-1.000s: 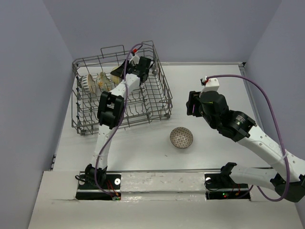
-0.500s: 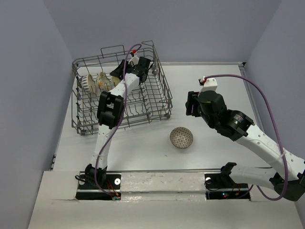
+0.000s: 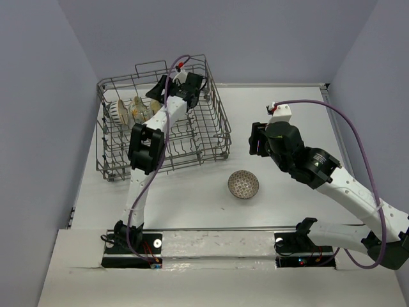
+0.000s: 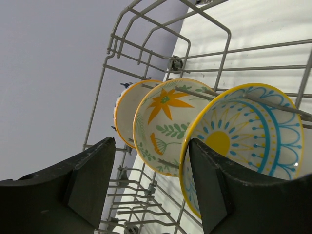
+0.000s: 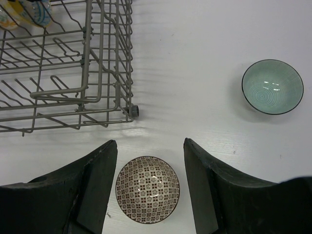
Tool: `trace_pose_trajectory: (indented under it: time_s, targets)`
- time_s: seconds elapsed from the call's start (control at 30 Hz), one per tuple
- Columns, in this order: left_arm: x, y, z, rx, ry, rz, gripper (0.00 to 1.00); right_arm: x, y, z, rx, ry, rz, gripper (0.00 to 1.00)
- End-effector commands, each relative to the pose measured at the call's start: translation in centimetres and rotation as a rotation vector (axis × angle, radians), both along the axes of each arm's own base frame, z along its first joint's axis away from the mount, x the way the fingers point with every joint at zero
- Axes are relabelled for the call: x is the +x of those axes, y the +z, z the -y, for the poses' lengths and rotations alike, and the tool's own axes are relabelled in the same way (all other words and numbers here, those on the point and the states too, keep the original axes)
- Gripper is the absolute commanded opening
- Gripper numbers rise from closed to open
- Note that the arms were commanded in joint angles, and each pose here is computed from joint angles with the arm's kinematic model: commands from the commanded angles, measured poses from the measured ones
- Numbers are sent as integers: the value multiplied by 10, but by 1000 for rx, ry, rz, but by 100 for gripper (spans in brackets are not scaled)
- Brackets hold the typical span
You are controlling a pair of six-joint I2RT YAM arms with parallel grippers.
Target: Load the bowls into the dish rack
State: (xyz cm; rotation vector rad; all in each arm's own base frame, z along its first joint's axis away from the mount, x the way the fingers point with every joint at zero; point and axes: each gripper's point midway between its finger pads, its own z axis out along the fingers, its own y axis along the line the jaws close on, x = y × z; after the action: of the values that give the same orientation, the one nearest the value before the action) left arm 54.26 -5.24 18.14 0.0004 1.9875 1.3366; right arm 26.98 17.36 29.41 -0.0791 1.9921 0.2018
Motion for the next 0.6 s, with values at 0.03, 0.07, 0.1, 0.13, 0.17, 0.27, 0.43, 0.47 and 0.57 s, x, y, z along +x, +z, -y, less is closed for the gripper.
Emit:
trace_pose_trajectory:
  time_s: [0.03, 0.07, 0.1, 0.13, 0.17, 0.27, 0.43, 0.47, 0.57]
  targets:
    - [-14, 57, 7, -94, -36, 112, 75, 2, 12, 2, 12, -10, 38, 63]
    - [-12, 57, 11, -129, -64, 110, 75, 2, 13, 2, 13, -10, 39, 63]
    - [-14, 55, 12, -143, -67, 106, 75, 2, 12, 3, 12, -10, 38, 63]
    - [-14, 54, 13, -149, -72, 102, 75, 2, 14, 3, 14, -11, 41, 63]
    - [-15, 54, 15, -164, -81, 100, 75, 2, 13, 3, 12, -14, 40, 63]
    - [-15, 53, 22, -215, -118, 91, 75, 2, 15, 6, 12, -23, 46, 63]
    - [-21, 70, 40, -328, -194, 110, 75, 1, 17, 16, -1, -61, 59, 63]
    - [-23, 76, 44, -349, -208, 121, 75, 1, 18, 18, -2, -68, 62, 63]
    - [-34, 105, 52, -420, -254, 163, 76, 2, 22, 26, -4, -109, 81, 64]
